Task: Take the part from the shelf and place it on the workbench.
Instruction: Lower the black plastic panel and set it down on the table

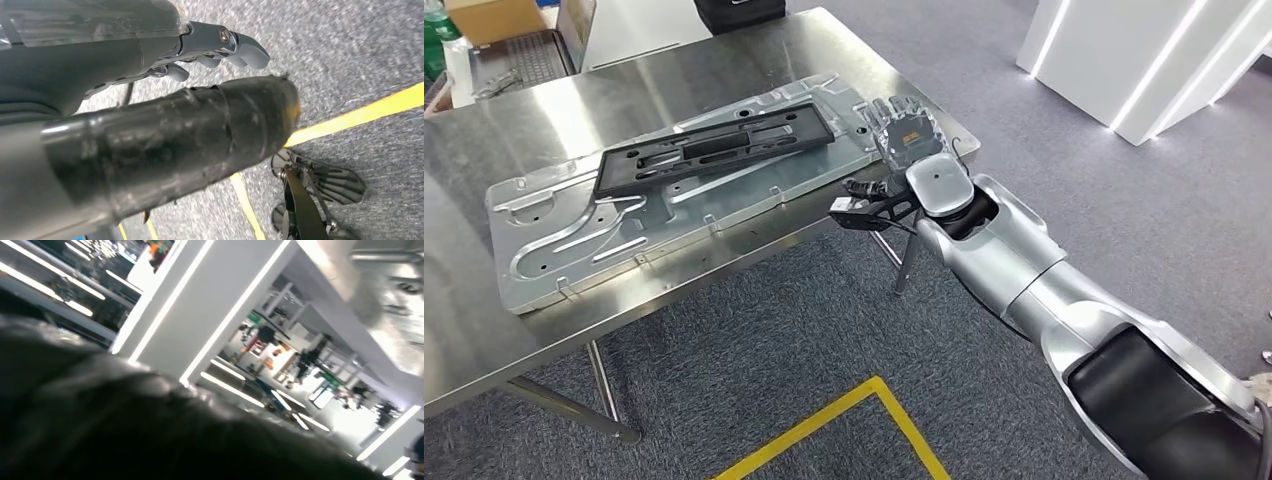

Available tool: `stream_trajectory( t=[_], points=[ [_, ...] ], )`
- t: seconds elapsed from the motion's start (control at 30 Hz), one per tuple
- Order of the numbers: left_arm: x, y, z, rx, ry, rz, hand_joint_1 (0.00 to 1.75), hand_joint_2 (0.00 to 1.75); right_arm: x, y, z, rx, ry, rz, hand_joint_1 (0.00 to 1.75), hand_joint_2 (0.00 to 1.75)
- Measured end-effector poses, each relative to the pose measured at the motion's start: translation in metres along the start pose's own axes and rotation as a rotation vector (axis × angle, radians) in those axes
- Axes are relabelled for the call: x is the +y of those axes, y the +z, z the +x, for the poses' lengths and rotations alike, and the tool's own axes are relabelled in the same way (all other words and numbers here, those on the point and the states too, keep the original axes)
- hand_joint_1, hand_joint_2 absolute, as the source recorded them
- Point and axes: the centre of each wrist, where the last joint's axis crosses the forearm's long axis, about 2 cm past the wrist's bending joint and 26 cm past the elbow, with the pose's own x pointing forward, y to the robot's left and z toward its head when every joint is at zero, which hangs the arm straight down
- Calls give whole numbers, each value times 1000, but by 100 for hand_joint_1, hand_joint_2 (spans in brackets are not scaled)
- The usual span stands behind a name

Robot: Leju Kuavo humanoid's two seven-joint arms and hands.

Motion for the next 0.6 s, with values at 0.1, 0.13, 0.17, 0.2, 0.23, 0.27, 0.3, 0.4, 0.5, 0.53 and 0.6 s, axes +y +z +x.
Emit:
stream_trajectory(
  t=[0.1, 0.13, 0.17, 0.2, 0.23, 0.27, 0.3, 0.4, 0.5, 0.53, 0.6],
  points=[
    [0, 0, -1, 7, 0, 3, 0, 0, 1, 0, 0, 4, 0, 6, 0, 0],
    [0, 0, 0, 7, 1, 3, 0, 0, 2, 1, 0, 4, -1, 8, 0, 0],
    [0, 0, 0, 6, 2, 3, 0, 0, 2, 1, -1, 5, -3, 7, 0, 0],
    [0, 0, 1, 6, 3, 3, 0, 0, 1, 1, -2, 7, -5, 5, 0, 0],
    [0, 0, 1, 5, 3, 3, 0, 0, 0, 1, -3, 9, -6, 1, 0, 0],
    [0, -1, 2, 5, 4, 3, 0, 0, -2, 1, -3, 10, -8, -4, 0, 0],
    [0, -1, 2, 5, 4, 4, 0, 0, -2, 1, -4, 12, -8, -6, 0, 0],
    [0, -1, 4, 5, 4, 9, 0, 0, -2, 1, -7, 19, -7, -7, 0, 0],
    [0, -1, 4, 10, 3, 15, 0, 0, -4, 1, -8, 25, -7, -13, 0, 0],
    [0, -1, 4, 12, 3, 17, 0, 0, -3, 1, -7, 25, -6, -12, 0, 0],
    [1, -1, 3, 17, 2, 21, 0, 0, 0, 2, -5, 22, -4, -6, 0, 0]
  ],
)
